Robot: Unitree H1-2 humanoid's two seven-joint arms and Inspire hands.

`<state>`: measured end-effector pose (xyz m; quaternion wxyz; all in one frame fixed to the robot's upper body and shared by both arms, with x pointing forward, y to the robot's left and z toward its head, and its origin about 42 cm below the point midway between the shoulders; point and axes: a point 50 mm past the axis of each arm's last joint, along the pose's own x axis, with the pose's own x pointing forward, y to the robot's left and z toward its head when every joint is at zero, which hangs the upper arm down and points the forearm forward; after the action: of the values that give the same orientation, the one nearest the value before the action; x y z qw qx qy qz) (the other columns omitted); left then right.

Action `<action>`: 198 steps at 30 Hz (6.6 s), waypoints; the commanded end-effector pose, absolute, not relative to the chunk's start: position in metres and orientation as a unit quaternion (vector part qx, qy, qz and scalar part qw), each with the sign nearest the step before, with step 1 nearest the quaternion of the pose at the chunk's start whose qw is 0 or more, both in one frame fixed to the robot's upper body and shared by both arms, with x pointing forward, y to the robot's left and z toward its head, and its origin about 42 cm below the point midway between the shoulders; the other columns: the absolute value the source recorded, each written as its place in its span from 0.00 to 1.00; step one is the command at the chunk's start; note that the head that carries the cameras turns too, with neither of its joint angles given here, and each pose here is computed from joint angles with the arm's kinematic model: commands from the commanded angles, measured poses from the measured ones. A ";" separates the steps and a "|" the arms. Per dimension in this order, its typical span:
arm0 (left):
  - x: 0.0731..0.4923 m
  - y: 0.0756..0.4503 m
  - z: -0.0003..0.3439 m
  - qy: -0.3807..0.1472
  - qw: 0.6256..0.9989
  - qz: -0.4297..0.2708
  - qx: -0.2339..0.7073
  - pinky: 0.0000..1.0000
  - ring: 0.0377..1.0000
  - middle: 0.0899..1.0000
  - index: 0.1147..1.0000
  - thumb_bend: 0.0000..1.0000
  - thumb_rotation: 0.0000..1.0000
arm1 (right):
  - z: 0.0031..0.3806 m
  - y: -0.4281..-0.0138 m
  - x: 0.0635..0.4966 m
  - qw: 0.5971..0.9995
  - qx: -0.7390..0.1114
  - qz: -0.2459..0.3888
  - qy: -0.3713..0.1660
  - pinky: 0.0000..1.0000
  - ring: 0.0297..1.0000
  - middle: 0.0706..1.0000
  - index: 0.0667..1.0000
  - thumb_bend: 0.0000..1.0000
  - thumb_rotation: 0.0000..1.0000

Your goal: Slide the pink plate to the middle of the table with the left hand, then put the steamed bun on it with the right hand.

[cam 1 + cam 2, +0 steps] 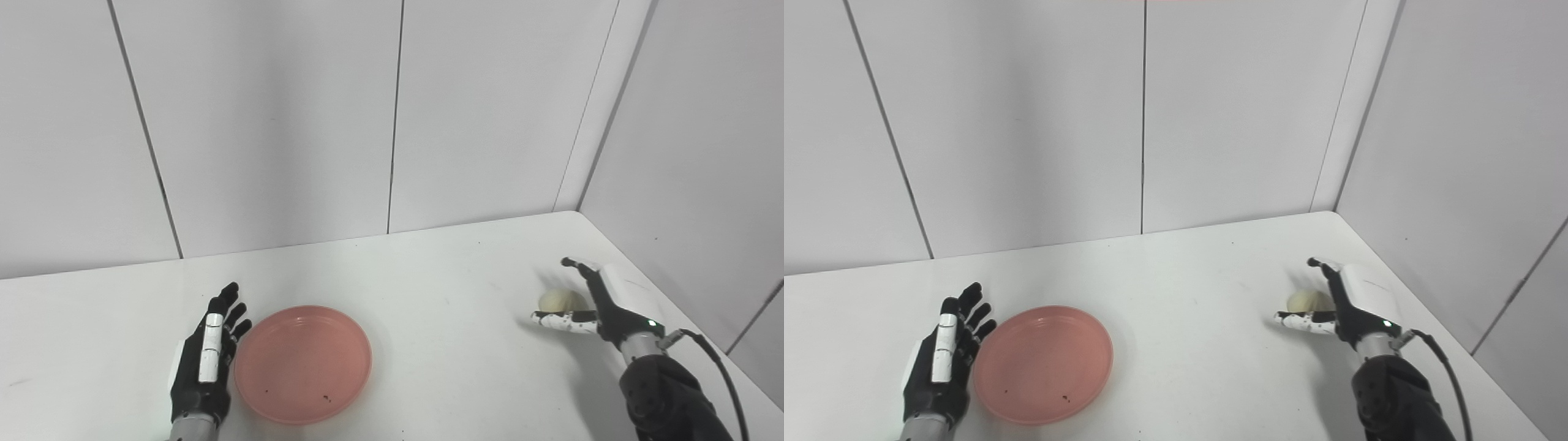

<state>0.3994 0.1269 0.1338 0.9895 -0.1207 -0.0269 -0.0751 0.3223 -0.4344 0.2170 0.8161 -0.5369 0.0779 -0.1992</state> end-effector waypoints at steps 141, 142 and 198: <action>0.401 0.120 0.144 -0.027 0.986 -0.098 -0.129 0.90 0.90 0.94 0.78 0.80 0.86 | 0.158 -0.448 0.347 0.807 -0.537 -0.221 0.105 0.79 0.82 0.74 0.50 0.95 0.40; 0.401 0.120 0.144 -0.027 0.987 -0.098 -0.128 0.90 0.90 0.94 0.78 0.80 0.86 | 0.158 -0.447 0.347 0.807 -0.539 -0.220 0.105 0.80 0.83 0.73 0.47 0.86 0.34; 0.403 0.098 0.135 -0.027 0.988 -0.108 -0.110 0.86 0.90 0.93 0.80 0.78 0.88 | 0.254 -0.290 0.378 0.843 -0.513 -0.089 -0.139 0.80 0.79 0.70 0.44 0.52 0.14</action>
<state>0.3994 0.1045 0.1315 0.9874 -0.1162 -0.0240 -0.1042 0.3724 -0.2960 0.2265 0.8556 -0.5033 -0.0912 -0.0793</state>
